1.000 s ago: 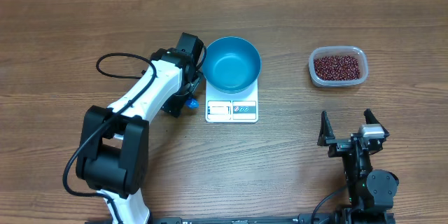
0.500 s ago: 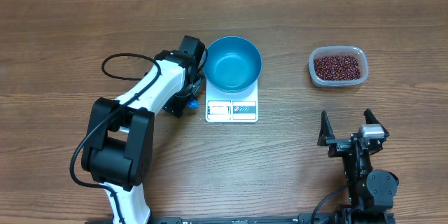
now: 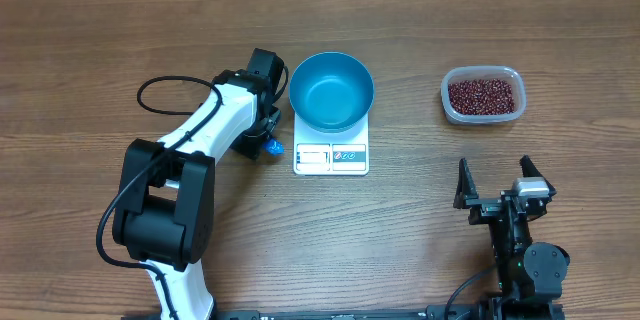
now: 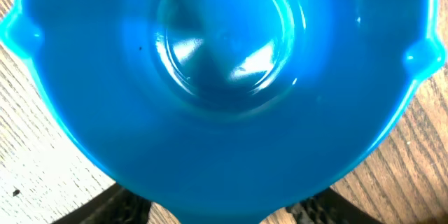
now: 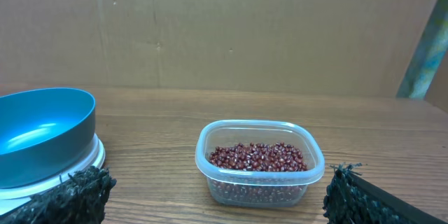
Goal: Scoop item into bowl and weigh 150g on scale
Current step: 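Carry the blue scoop with the left gripper toward the scale, then reach the right gripper to the scoop handle held by the left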
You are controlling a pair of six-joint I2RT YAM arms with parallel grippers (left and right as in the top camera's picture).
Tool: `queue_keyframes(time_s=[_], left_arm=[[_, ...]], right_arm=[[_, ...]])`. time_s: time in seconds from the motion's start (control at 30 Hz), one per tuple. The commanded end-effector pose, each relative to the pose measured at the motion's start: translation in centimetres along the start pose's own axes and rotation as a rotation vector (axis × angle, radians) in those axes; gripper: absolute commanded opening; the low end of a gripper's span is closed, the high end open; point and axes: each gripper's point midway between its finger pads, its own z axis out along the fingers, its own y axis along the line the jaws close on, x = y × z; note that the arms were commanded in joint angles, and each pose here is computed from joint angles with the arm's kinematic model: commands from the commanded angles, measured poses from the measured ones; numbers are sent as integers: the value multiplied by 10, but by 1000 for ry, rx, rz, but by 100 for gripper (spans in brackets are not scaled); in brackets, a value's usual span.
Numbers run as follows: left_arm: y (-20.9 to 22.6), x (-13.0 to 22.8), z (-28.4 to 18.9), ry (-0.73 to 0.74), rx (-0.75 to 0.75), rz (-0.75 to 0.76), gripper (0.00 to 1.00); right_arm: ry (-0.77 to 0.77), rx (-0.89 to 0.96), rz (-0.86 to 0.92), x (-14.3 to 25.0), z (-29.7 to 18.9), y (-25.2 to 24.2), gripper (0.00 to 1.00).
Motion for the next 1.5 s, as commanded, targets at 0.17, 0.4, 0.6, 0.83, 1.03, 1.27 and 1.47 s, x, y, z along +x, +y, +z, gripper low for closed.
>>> queue_keyframes(time_s=[0.17, 0.4, 0.6, 0.83, 1.03, 1.27, 1.47], left_arm=[[2, -6, 2, -25, -9, 11, 44], [2, -7, 2, -25, -8, 51, 22], [1, -7, 0, -25, -3, 78, 4], [-10, -8, -13, -15, 18, 158, 4], [-33, -10, -52, 16, 74, 249, 4], [-55, -3, -105, 82, 229, 322, 4], [-51, -7, -164, 24, 358, 398, 4]], right_arm=[[-1, -3, 4, 3, 0, 1, 100], [0, -3, 4, 3, 0, 1, 100], [-1, -3, 4, 3, 0, 1, 100], [0, -3, 4, 3, 0, 1, 100], [-1, -3, 4, 3, 0, 1, 100], [-1, -3, 4, 3, 0, 1, 100], [-1, -4, 4, 3, 0, 1, 100]])
